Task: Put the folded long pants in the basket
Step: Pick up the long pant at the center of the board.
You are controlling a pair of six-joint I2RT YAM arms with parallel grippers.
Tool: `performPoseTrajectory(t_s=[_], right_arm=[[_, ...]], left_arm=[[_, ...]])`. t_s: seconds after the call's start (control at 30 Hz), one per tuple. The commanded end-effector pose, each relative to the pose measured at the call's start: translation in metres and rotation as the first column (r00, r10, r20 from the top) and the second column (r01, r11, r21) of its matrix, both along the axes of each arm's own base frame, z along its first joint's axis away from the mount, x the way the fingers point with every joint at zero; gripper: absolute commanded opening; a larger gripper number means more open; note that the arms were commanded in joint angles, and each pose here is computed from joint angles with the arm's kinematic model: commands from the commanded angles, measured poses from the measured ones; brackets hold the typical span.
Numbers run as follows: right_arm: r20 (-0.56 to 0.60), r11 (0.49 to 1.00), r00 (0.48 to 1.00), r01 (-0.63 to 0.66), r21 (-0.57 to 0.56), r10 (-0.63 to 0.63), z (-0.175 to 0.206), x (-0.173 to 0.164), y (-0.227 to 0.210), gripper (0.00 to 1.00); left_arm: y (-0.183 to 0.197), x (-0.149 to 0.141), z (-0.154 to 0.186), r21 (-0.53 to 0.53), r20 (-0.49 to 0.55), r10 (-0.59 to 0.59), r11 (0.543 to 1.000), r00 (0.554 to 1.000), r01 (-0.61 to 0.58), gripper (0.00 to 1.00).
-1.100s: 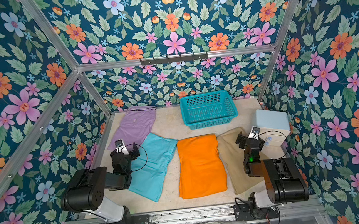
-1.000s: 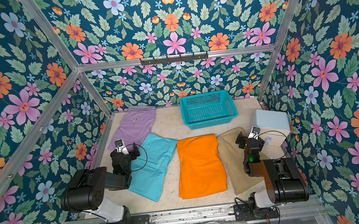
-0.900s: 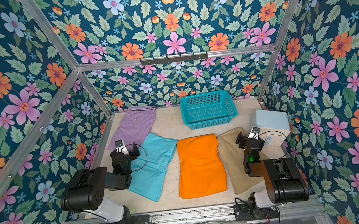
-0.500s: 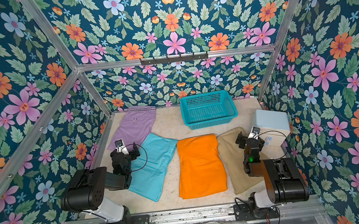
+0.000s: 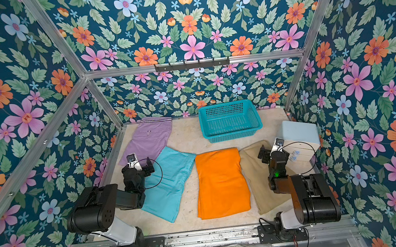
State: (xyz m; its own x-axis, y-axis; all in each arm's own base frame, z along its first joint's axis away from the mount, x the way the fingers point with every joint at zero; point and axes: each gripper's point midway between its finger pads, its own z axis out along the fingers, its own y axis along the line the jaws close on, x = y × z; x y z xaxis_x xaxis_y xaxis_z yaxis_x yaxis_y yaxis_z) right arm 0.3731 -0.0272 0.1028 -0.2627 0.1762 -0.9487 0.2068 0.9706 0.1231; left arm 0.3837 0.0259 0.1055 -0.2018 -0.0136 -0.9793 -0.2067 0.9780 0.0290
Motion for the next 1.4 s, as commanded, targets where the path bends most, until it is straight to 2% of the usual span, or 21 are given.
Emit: performPoseTrajectory(t_s=[0.0, 0.13, 0.17, 0.3, 0.37, 0.43, 0.47, 0.53, 0.6, 0.63, 0.7, 0.77, 0.9, 1.0, 1.03, 1.07, 1.13, 1.2, 1.23, 1.3, 1.37], right_arm=[[-0.011, 0.998, 0.998, -0.065, -0.006, 0.065, -0.001, 0.002, 0.010, 0.99], [-0.010, 0.998, 0.998, -0.064, -0.005, 0.064, -0.001, 0.002, 0.010, 0.99], [-0.009, 0.998, 0.998, -0.064, -0.004, 0.064, -0.001, 0.002, 0.010, 0.99], [-0.006, 0.996, 0.996, -0.087, 0.038, 0.087, -0.001, 0.002, 0.008, 0.99], [0.020, 0.996, 0.997, -0.081, 0.028, 0.081, 0.006, 0.001, 0.007, 0.99], [0.013, 0.997, 0.997, -0.077, -0.014, 0.078, 0.029, -0.009, 0.013, 0.99], [-0.004, 1.000, 1.000, 0.000, 0.012, 0.000, 0.047, -0.018, 0.007, 0.99], [-0.020, 0.939, 0.976, 0.215, 0.269, -0.218, 0.086, -0.044, -0.013, 0.97], [0.019, 0.874, 0.983, 0.155, 0.460, -0.184, 0.113, -0.065, 0.002, 0.94], [0.014, 0.814, 0.985, 0.135, 0.565, -0.174, 0.116, -0.078, 0.011, 0.83], [-0.064, 0.685, 0.984, 0.162, 0.710, -0.166, 0.107, -0.104, 0.027, 0.70], [-0.228, 0.581, 0.967, 0.250, 0.775, -0.111, 0.084, -0.131, 0.049, 0.59], [-0.448, 0.515, 0.894, 0.383, 0.767, 0.001, 0.059, -0.170, 0.086, 0.61], [-0.578, 0.497, 0.813, 0.474, 0.727, 0.071, 0.051, -0.194, 0.107, 0.63], [-0.634, 0.486, 0.769, 0.523, 0.700, 0.086, 0.044, -0.204, 0.113, 0.63], [-0.677, 0.480, 0.729, 0.561, 0.674, 0.100, 0.036, -0.213, 0.120, 0.61], [-0.715, 0.457, 0.684, 0.595, 0.661, 0.143, 0.020, -0.224, 0.139, 0.59], [-0.717, 0.459, 0.676, 0.590, 0.664, 0.169, 0.009, -0.230, 0.157, 0.59], [-0.722, 0.486, 0.670, 0.579, 0.654, 0.173, 0.003, -0.235, 0.165, 0.59], [-0.738, 0.504, 0.651, 0.584, 0.637, 0.178, -0.011, -0.241, 0.184, 0.61], [-0.742, 0.513, 0.644, 0.579, 0.633, 0.187, -0.024, -0.246, 0.203, 0.63]], left_arm=[[0.002, 0.001, 0.008, 0.008, 0.028, 0.007, 1.000, 1.000, -0.007, 1.00], [-0.003, -0.014, 0.051, 0.093, 0.072, 0.117, 0.988, 0.991, -0.123, 1.00], [-0.009, -0.014, 0.070, 0.068, 0.088, 0.121, 0.990, 0.989, -0.127, 1.00], [-0.036, -0.006, 0.115, -0.218, 0.117, 0.044, 0.976, 0.992, -0.018, 0.99], [-0.035, -0.008, 0.102, -0.423, 0.089, 0.129, 0.902, 0.988, -0.080, 0.99], [-0.066, 0.003, 0.093, -0.472, 0.043, -0.064, 0.878, 0.997, 0.077, 0.88], [-0.079, 0.008, 0.088, -0.492, -0.005, -0.122, 0.865, 0.992, 0.104, 0.81], [-0.095, 0.015, 0.075, -0.533, -0.112, -0.185, 0.841, 0.976, 0.098, 0.73], [-0.117, 0.017, 0.071, -0.551, -0.161, -0.282, 0.821, 0.946, 0.151, 0.70], [-0.127, 0.015, 0.068, -0.550, -0.193, -0.309, 0.820, 0.931, 0.158, 0.71], [-0.138, 0.013, 0.064, -0.533, -0.269, -0.336, 0.832, 0.903, 0.151, 0.71], [-0.150, 0.013, 0.062, -0.524, -0.347, -0.379, 0.837, 0.858, 0.157, 0.72], [-0.182, 0.014, 0.054, -0.519, -0.478, -0.488, 0.828, 0.731, 0.213, 0.75], [-0.224, 0.007, 0.045, -0.575, -0.541, -0.635, 0.757, 0.551, 0.308, 0.75], [-0.238, 0.001, 0.040, -0.615, -0.548, -0.688, 0.717, 0.476, 0.330, 0.78], [-0.248, -0.001, 0.037, -0.621, -0.562, -0.709, 0.702, 0.427, 0.348, 0.77], [-0.264, -0.002, 0.037, -0.587, -0.586, -0.713, 0.701, 0.385, 0.405, 0.77], [-0.279, -0.001, 0.034, -0.617, -0.569, -0.751, 0.660, 0.335, 0.429, 0.77], [-0.282, -0.001, 0.029, -0.608, -0.597, -0.741, 0.668, 0.306, 0.430, 0.77], [-0.285, 0.005, 0.022, -0.571, -0.634, -0.713, 0.693, 0.299, 0.441, 0.76], [-0.289, 0.008, 0.012, -0.579, -0.646, -0.714, 0.689, 0.270, 0.435, 0.76]])
